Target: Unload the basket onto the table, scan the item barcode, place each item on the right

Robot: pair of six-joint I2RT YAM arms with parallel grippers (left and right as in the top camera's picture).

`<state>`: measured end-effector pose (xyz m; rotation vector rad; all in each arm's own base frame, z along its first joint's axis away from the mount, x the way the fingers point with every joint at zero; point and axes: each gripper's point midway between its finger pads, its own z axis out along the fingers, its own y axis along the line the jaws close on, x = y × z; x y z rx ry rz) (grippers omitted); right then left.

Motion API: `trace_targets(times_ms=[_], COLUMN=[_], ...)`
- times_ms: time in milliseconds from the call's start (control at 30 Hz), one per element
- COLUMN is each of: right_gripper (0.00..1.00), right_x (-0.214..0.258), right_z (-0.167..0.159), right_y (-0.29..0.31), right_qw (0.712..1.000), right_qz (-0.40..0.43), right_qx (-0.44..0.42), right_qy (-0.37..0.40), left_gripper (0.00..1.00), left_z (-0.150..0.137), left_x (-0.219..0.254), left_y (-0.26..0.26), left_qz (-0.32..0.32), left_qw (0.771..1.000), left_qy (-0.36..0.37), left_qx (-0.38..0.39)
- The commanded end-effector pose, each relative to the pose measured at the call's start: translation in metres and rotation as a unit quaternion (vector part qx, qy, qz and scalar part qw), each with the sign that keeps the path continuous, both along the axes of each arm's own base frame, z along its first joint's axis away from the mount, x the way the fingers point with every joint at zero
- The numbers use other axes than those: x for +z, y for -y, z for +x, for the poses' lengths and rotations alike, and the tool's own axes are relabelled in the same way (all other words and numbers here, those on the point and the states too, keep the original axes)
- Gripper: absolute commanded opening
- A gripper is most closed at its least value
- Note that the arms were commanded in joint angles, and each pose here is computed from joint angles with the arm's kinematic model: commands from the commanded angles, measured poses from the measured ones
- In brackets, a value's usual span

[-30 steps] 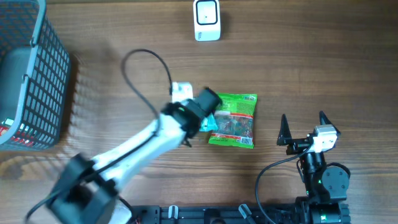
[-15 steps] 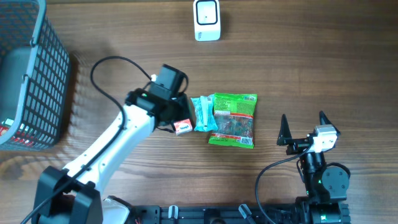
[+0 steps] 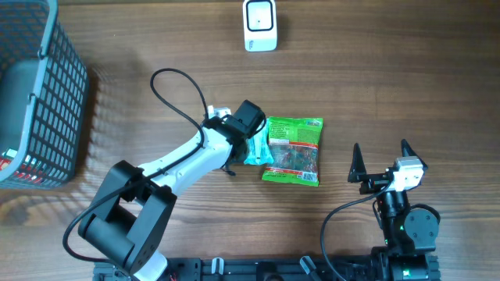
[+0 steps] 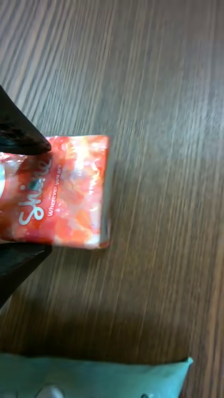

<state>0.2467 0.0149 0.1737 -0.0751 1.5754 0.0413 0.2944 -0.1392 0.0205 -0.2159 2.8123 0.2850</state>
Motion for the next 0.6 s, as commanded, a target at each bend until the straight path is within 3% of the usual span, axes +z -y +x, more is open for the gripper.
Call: trace_targets(times_ms=[0,67,133,167,200,233,300,567], right_gripper=[1.0,1.0,1.0,1.0,1.0,1.0,1.0,1.0], right_x=[0.002,0.002,0.002,0.002,0.002,0.002,0.002,0.002], right_z=[0.0,0.0,0.0,0.0,0.0,0.0,0.0,0.0], right_y=[-0.001,-0.001,-0.001,-0.001,-0.001,-0.001,-0.001,-0.001], right_qw=[1.0,1.0,1.0,1.0,1.0,1.0,1.0,1.0], right_qz=[-0.002,-0.002,-0.002,-0.002,-0.002,-0.002,-0.002,-0.002], right_qx=[0.003,0.003,0.003,0.003,0.003,0.003,0.003,0.003], right_qy=[0.004,0.004,0.004,0.004,0.004,0.004,0.004,0.004], left_gripper=[0.29,0.16,0.11,0.15,0.41,0.47,0.47,0.47], left_z=[0.002,0.002,0.003,0.003,0.004,0.003,-0.003,-0.021], left_x=[0.001,0.0,0.002,0.005,0.01,0.011,0.007,-0.015], left_y=[-0.009,-0.009,-0.009,-0.008,-0.007,-0.001,0.007,-0.011], left_qz=[0.03,0.03,0.029,0.029,0.028,0.015,-0.01,0.016], left_qw=[0.999,0.999,0.999,0.999,1.0,1.0,1.0,0.999], left_qy=[0.006,0.006,0.007,0.006,0.004,-0.003,-0.022,-0.037], left_qx=[-0.011,-0.011,-0.011,-0.011,-0.011,-0.013,-0.016,-0.011])
